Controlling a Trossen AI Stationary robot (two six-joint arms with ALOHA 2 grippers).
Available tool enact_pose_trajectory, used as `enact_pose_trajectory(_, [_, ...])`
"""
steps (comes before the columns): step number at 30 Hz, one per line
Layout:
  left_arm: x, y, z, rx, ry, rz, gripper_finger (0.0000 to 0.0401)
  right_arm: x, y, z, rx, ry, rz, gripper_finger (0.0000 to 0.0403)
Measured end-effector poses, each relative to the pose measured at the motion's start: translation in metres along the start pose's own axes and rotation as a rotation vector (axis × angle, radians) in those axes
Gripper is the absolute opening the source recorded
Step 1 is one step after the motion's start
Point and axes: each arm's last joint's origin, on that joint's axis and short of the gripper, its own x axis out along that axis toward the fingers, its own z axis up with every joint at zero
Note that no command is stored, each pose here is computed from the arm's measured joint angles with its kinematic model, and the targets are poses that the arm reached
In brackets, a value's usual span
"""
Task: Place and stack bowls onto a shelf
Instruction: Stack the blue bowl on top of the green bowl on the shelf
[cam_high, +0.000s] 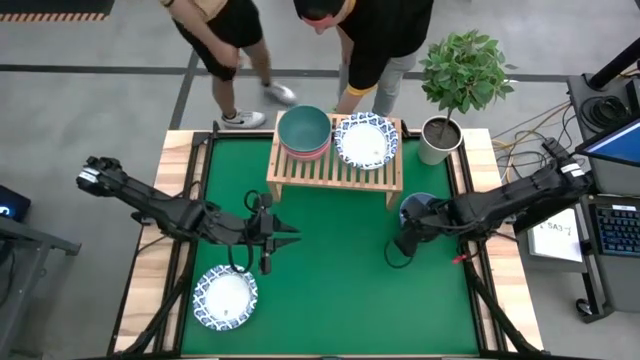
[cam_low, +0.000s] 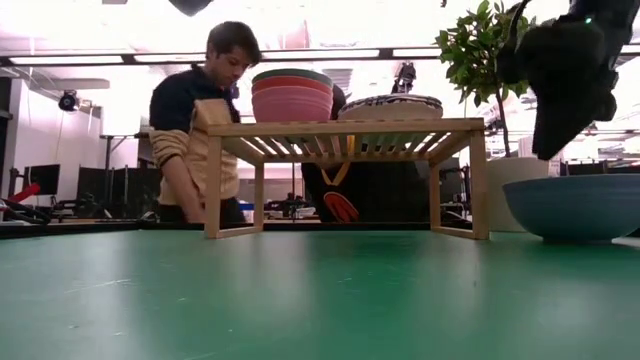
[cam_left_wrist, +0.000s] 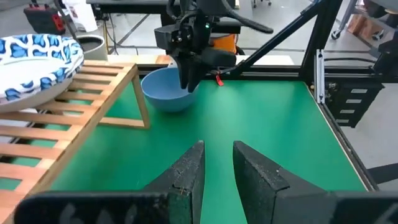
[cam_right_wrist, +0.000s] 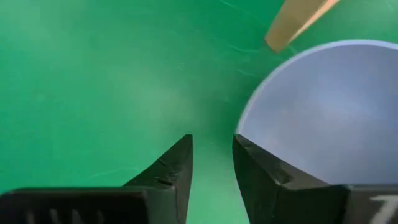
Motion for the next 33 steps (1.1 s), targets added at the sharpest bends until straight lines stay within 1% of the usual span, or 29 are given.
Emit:
enact_pose_trajectory(5, [0.001,0.000,-0.001,-0.007,0.005,0.001,0.0066,0.017,-0.003,0.006,0.041,0.043,-0.114,0.0128])
enact_pose_trajectory(7, [0.001,0.000,-0.001,-0.006,0.007,0.002,0.0066,0.024,-0.003,0.008,0.053,0.055,-0.147,0.0131])
enact_pose_trajectory(10, [0.001,0.000,-0.001,-0.006,0.007,0.001,0.0066,0.035,-0.001,0.008,0.040,0.084,-0.193,0.0129])
enact_pose_trajectory(14, [0.001,0.000,-0.001,-0.005,0.007,0.002,0.0066,0.049,0.001,0.007,0.011,0.119,-0.242,0.0108])
enact_pose_trajectory(18, [0.001,0.000,-0.001,-0.005,0.009,0.003,0.0066,0.056,0.003,0.006,0.003,0.143,-0.270,0.0063])
enact_pose_trajectory(21, [0.001,0.000,-0.002,-0.003,0.012,0.003,0.0066,0.057,0.007,0.005,-0.004,0.168,-0.254,0.0021])
enact_pose_trajectory(22, [0.001,0.000,-0.002,0.003,0.017,0.004,0.0066,0.057,0.008,0.005,-0.006,0.178,-0.241,0.0015])
enact_pose_trajectory(24, [-0.001,0.001,-0.003,0.020,0.027,0.015,0.0066,0.054,0.012,0.004,-0.009,0.192,-0.217,0.0012])
enact_pose_trajectory(27, [-0.005,0.004,-0.002,0.032,0.021,0.061,0.0066,0.045,0.022,0.004,-0.031,0.190,-0.163,0.0010])
enact_pose_trajectory(29, [-0.007,0.006,-0.002,0.037,0.022,0.080,0.0066,0.036,0.033,0.003,-0.067,0.186,-0.108,0.0009])
enact_pose_trajectory(33, [-0.009,0.005,-0.003,0.059,0.018,0.076,0.0066,0.011,0.061,0.004,-0.170,0.156,0.023,0.0009])
